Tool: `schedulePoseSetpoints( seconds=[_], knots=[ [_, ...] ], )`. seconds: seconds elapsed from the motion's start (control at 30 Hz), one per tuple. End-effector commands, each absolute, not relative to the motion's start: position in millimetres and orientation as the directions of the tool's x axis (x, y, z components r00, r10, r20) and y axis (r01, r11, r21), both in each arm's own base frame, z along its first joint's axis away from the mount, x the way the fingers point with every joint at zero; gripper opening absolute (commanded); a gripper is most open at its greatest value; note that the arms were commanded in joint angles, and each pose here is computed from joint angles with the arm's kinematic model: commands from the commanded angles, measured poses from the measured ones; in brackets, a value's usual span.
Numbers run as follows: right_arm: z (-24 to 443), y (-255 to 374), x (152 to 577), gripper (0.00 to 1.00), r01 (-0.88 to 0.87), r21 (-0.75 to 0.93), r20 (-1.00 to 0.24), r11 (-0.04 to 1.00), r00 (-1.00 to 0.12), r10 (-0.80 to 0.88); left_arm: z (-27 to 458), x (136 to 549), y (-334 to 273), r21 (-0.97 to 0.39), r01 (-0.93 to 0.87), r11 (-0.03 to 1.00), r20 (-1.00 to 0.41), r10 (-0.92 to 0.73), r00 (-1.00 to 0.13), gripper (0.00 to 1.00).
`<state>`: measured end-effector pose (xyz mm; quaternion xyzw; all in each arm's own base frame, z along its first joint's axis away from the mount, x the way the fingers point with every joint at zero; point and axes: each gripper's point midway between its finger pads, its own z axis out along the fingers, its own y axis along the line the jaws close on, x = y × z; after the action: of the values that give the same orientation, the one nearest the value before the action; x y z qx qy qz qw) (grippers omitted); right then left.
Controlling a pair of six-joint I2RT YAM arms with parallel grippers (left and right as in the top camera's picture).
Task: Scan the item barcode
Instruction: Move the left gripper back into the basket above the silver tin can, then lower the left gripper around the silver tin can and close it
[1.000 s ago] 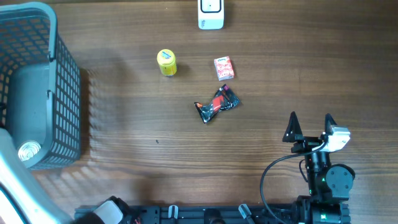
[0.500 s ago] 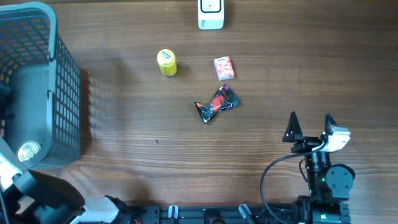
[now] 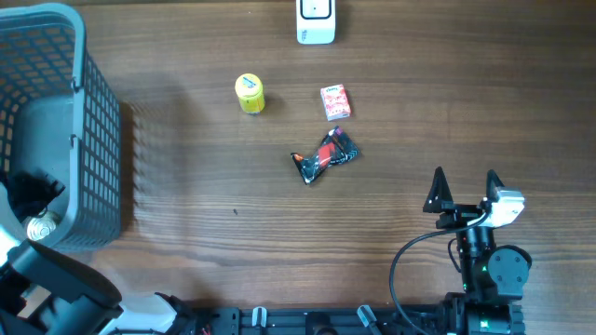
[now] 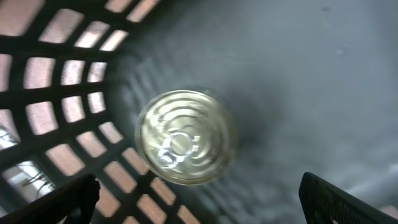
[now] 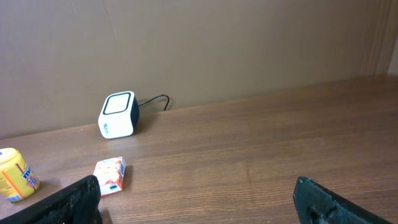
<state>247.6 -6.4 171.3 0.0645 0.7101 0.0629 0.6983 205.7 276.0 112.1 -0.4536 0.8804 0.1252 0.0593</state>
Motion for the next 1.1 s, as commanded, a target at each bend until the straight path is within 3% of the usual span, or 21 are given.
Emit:
schedulePoseSetpoints(
  seconds=[0.0,0.37,0.57,0.8,1.07],
  knots=[
    [171,-5,248,1.00,-0.001,0.186,-0.982,0.983,-0.017,0.186,108,182,290,0.267,-0.811,0.520,-0.204,-0.792,-0.575,1.00],
    [171,-5,248,1.00,-0.001,0.186,-0.982,0.983,-0.017,0.186,107,175,314,0.247,-0.855,0.457,-0.275,-0.813,-0.514,1.00],
    [171,-5,248,1.00,-0.001,0.186,-0.982,0.983,-0.017,0.186,100,194,305,0.138,-0.854,0.502,-0.269,-0.810,-0.520,1.00],
    [171,-5,248,1.00,-0.001,0.186,-0.982,0.983,-0.017,0.186,94,220,280,0.001,-0.653,0.757,-0.237,-0.634,-0.736,1.00],
    [171,-5,248,1.00,-0.001,0.186,-0.982,0.983,-0.017,0.186,95,227,287,0.090,-0.385,0.918,-0.257,-0.352,-0.900,1.00]
  ],
)
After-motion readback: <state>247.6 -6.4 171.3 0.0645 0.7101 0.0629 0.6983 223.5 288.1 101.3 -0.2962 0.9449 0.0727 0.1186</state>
